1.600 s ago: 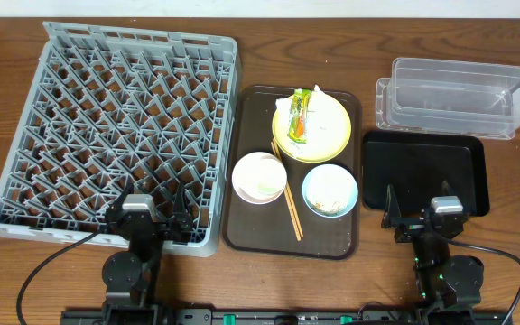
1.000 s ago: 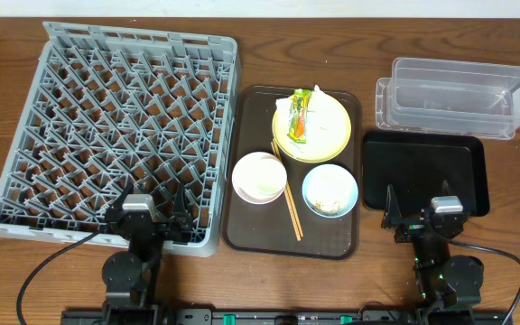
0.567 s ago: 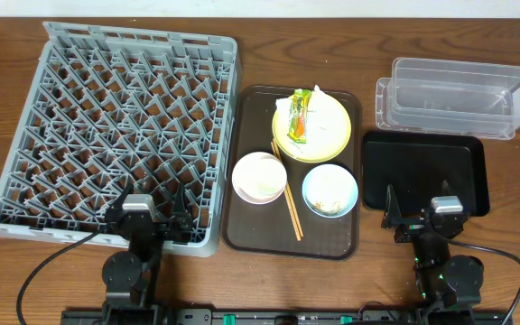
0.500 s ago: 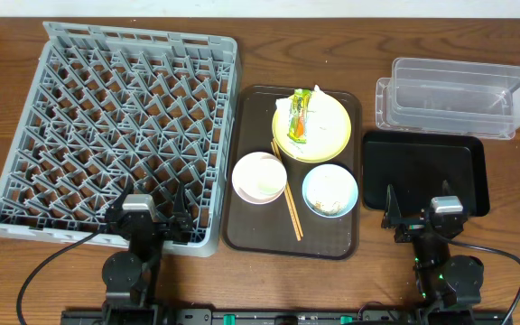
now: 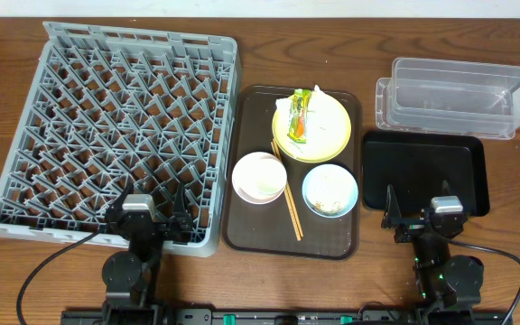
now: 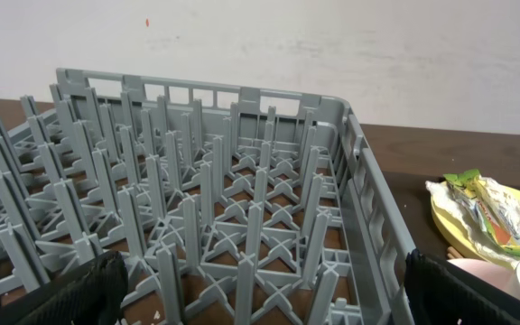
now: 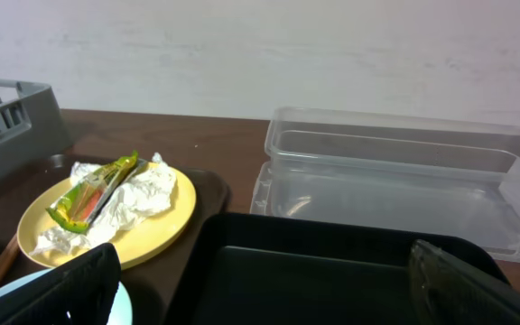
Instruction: Sort waste into correct bins and load items into the dishwasher
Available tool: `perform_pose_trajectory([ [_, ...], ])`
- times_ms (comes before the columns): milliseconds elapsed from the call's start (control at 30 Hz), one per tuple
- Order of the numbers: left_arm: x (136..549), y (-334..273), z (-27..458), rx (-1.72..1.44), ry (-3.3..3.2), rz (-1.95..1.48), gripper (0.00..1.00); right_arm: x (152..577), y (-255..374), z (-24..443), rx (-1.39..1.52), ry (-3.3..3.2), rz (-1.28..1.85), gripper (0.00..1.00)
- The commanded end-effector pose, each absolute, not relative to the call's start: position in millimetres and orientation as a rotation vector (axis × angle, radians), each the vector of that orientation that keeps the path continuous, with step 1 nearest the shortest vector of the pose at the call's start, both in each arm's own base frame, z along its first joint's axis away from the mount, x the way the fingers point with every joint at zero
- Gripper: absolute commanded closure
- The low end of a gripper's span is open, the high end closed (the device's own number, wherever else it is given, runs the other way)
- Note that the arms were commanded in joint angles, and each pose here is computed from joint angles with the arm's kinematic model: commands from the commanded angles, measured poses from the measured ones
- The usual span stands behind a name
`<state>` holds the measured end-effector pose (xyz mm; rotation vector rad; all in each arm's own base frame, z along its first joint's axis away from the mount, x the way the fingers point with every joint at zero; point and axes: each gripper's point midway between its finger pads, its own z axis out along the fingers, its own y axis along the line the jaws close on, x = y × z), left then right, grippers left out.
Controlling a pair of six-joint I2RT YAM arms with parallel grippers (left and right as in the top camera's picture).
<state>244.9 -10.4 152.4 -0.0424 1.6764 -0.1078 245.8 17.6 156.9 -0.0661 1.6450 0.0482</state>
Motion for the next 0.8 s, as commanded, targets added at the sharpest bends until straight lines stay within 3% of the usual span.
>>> perform_pose_trajectory([
  [0, 244.0, -11.7, 136.2, -0.033, 1.729, -0.109, 0.02, 245.7, 16.9, 156.2, -0.067, 1.646, 0.043, 0.01],
  [767, 244.0, -11.6, 136.2, -0.033, 1.729, -0.109, 0.02, 245.6, 17.7, 156.3, -0.065, 1.646, 0.052, 0.01],
])
